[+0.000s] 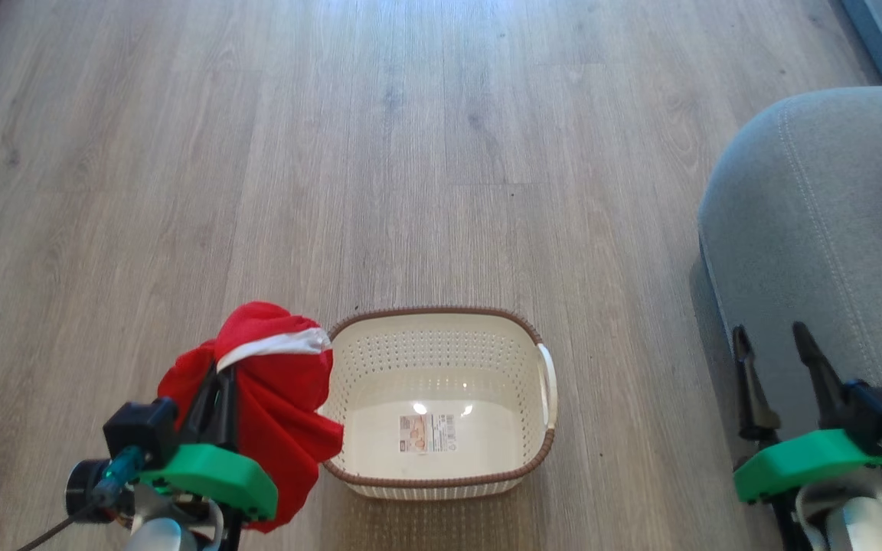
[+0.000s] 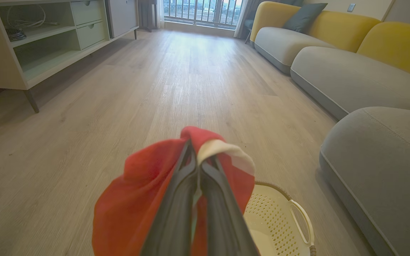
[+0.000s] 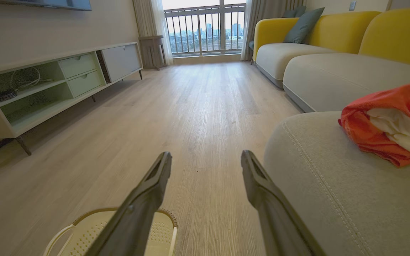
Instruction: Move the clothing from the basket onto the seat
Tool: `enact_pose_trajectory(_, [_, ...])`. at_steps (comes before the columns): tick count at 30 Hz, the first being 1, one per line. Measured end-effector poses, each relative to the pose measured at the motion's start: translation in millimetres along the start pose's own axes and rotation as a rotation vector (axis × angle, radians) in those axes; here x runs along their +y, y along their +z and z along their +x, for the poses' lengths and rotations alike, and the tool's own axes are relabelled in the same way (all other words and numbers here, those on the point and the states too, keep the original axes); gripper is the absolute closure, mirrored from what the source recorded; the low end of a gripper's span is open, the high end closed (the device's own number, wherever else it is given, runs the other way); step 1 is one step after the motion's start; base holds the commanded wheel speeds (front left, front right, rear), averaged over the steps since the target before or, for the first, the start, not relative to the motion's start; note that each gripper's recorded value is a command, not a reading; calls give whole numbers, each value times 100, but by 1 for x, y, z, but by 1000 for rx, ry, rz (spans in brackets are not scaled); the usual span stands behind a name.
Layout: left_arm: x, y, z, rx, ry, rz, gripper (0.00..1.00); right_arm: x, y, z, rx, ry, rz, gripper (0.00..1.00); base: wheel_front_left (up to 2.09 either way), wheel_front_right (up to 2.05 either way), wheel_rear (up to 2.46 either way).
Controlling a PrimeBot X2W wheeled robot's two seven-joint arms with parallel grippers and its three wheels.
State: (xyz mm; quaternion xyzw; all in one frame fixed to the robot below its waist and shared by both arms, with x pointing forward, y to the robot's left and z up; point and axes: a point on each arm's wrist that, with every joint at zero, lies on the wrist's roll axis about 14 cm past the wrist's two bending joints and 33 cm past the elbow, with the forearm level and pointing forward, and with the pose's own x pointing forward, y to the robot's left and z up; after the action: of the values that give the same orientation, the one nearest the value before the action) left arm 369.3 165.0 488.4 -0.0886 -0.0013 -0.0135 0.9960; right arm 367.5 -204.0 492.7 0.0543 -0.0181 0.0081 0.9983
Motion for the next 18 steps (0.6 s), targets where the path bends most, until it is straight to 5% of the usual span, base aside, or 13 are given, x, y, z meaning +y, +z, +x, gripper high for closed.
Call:
enact_pose_trajectory(6, [-8,0,2,2,-41,9,100,29,-1,2,4,93,-11,0,0,0,0])
enact_pose_trajectory(18, [-98,25,9,-34,-356,35,100,166,21,11,-53,617,-113,0,0,0,0])
